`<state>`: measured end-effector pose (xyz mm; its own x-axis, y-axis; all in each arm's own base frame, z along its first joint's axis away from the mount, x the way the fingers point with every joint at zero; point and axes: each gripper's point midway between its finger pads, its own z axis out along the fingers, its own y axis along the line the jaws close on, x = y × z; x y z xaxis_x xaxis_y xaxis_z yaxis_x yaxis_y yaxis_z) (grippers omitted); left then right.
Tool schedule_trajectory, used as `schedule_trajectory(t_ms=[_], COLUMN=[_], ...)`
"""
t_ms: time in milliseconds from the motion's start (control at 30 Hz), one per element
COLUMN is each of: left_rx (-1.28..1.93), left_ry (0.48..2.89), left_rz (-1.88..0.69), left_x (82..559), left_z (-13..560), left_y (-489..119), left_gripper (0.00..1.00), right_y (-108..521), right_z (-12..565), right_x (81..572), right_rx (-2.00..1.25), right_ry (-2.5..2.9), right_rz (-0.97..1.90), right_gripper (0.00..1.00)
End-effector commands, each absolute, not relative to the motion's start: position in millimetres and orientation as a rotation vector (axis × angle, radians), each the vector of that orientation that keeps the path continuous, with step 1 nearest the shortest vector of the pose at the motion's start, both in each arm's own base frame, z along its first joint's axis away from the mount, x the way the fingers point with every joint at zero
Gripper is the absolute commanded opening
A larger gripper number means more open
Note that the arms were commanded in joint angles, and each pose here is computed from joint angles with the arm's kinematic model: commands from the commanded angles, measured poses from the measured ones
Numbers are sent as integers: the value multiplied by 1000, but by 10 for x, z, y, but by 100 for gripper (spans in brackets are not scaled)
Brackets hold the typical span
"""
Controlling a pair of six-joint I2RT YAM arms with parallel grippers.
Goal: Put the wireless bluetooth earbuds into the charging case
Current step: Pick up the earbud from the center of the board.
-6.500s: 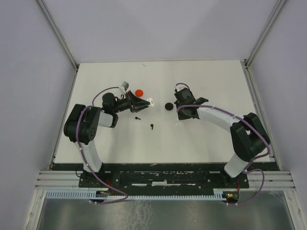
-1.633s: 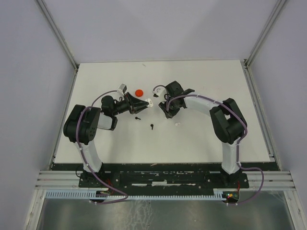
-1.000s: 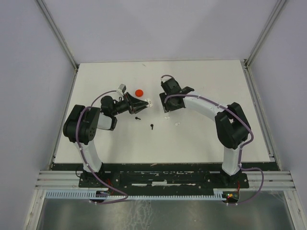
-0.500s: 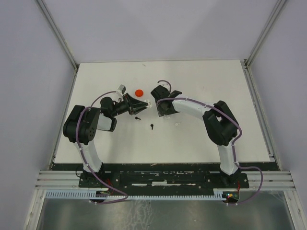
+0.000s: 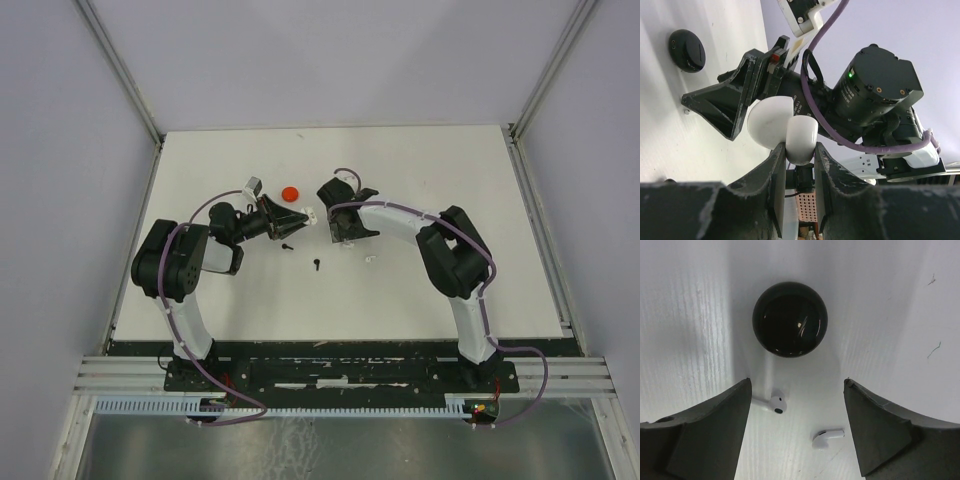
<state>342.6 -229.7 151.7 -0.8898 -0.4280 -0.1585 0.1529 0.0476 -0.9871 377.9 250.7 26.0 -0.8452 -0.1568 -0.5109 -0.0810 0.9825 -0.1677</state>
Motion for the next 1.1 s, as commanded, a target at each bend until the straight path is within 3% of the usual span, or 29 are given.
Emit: schedule_trajectory(t_ms=[0,1067], left_rx=[-197,-208], left_ry=[1853,1856], left_rz=[-1917,-1911], left_x=[3376,3384], left_z=[1756,1738], left_y=[-2276,-2273], left_gripper=[17,17], right_y=[2533,2328], right_z=[359,362], right_x=[3942,3508], right_rx=[-117,-248], right_ry=[2545,2608], right_rz=[-152,-143], right_gripper=[82,81])
